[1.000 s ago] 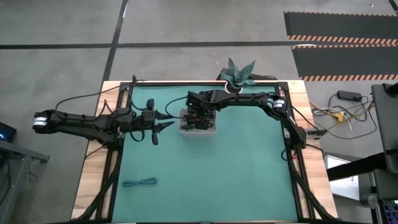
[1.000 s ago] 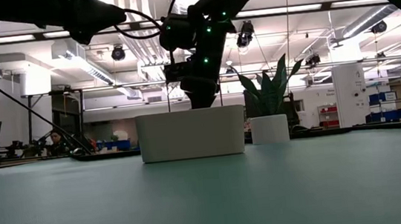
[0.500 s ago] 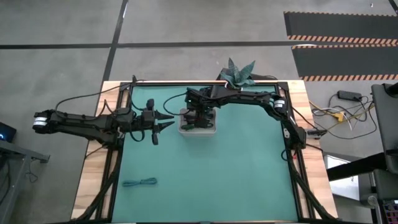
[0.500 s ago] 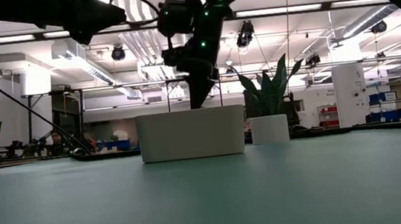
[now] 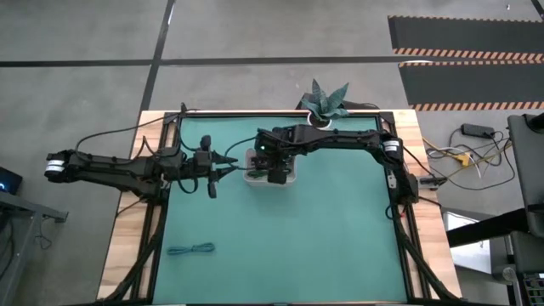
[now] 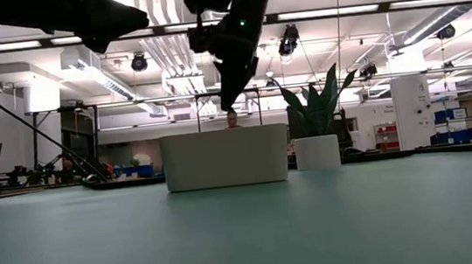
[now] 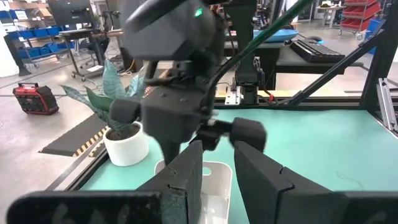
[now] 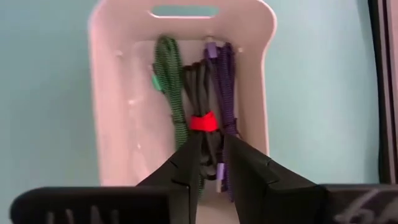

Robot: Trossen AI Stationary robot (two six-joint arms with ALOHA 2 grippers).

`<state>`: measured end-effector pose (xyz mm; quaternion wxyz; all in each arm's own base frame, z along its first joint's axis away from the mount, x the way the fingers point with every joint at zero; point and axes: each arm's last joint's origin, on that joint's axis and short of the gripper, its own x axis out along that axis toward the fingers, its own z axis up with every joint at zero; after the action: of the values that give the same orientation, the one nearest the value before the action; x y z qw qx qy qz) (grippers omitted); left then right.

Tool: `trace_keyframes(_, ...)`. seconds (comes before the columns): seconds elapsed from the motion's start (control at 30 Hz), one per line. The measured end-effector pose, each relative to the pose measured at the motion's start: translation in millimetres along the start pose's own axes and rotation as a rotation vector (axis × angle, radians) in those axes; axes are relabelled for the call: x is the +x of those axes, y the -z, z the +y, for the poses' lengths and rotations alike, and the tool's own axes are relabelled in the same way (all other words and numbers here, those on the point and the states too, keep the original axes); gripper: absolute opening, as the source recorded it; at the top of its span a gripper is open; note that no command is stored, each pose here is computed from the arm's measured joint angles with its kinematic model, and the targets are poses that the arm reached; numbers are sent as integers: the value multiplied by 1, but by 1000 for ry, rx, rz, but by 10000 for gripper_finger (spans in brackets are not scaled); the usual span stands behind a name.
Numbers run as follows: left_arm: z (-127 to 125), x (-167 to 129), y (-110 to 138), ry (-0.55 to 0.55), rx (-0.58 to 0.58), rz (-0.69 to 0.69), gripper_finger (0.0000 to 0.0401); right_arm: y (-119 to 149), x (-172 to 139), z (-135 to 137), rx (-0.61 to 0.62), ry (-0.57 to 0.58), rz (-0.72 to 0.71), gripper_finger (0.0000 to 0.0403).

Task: Pick and place USB-C Cables
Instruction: Put the blue charger cable into the white bin

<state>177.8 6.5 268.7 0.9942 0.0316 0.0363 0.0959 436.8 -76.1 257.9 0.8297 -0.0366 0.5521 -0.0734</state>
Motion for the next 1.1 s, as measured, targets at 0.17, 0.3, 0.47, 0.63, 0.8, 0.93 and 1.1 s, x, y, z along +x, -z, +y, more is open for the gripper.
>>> trace_keyframes(0.17,0,0,0,0,-24,3,80,8,-8,13,0,-7,-49,55)
trace_keyframes(0.3,0,0,1,1,-26,5,80,16,-16,24,-3,-9,-140,53)
trace_keyframes(0.47,0,1,2,1,-49,15,80,31,-21,34,-6,-6,-309,54)
trace_keyframes(0.63,0,1,3,1,-73,31,80,52,-30,35,3,14,-514,54)
trace_keyframes(0.8,-1,5,7,0,-120,54,80,81,-40,36,10,36,-696,54)
trace_keyframes(0.93,-3,11,13,-1,-122,92,80,106,-46,36,-14,62,-804,54)
trace_keyframes(1.1,-6,22,23,-8,-193,152,80,130,-55,36,-54,105,-915,54)
